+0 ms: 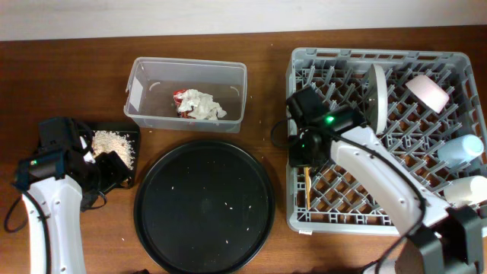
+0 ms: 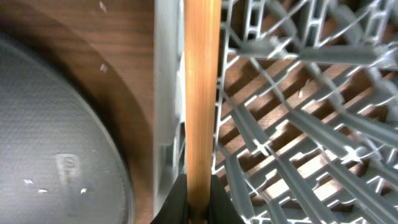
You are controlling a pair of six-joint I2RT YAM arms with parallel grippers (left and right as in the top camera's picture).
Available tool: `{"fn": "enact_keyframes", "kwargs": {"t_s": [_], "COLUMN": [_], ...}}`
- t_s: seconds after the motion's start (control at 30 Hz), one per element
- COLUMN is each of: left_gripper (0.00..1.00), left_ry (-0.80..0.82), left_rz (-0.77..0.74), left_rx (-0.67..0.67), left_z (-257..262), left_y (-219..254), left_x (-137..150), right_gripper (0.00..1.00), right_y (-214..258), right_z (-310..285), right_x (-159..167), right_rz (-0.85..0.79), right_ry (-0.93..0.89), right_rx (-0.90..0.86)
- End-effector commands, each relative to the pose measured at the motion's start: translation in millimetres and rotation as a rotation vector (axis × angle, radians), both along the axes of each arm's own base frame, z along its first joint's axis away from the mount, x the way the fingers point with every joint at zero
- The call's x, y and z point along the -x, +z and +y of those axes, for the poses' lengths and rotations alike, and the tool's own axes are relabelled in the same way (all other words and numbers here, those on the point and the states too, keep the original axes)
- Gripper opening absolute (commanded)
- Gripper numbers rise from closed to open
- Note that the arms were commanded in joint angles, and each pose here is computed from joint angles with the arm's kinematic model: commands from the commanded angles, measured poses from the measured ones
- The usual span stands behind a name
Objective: Sort waste into correct bins and load items into the dishwasher rack
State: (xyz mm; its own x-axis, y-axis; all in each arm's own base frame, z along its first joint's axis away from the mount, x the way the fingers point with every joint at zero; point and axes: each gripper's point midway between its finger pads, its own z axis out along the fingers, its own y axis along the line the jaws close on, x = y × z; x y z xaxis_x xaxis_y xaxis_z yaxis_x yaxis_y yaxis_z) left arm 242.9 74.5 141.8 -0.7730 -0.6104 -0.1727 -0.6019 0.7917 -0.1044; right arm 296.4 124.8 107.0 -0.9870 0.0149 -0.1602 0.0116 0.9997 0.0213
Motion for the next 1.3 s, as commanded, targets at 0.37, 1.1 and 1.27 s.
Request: {"fn": "enact_keyframes", "kwargs": {"t_s": [0.37, 1.1, 1.27], "left_gripper": [0.82, 0.99, 0.99], "left_ry": [-0.006, -0.545, -0.545], "left_rz": [-0.03, -0.781, -0.78], "left_rx": [0.001, -0.265, -0.265], "left_z": [-3.1, -95.4, -94.8], "left_y": [7.4, 90.2, 89.7], "left_x": [-3.8, 40.5, 44.3], "right_gripper": [0.64, 0.98, 0.98], "right_y": [136.7, 112.6, 112.4], "right_z": [-42.5, -149.9, -149.9], "right_x": [-37.5, 89.9, 89.8], "right_rz": [-0.353, -0.668, -0.666], "right_ry": [-0.105, -0.249, -0.249], "right_rx": [-0.008, -0.062, -0.062]}}
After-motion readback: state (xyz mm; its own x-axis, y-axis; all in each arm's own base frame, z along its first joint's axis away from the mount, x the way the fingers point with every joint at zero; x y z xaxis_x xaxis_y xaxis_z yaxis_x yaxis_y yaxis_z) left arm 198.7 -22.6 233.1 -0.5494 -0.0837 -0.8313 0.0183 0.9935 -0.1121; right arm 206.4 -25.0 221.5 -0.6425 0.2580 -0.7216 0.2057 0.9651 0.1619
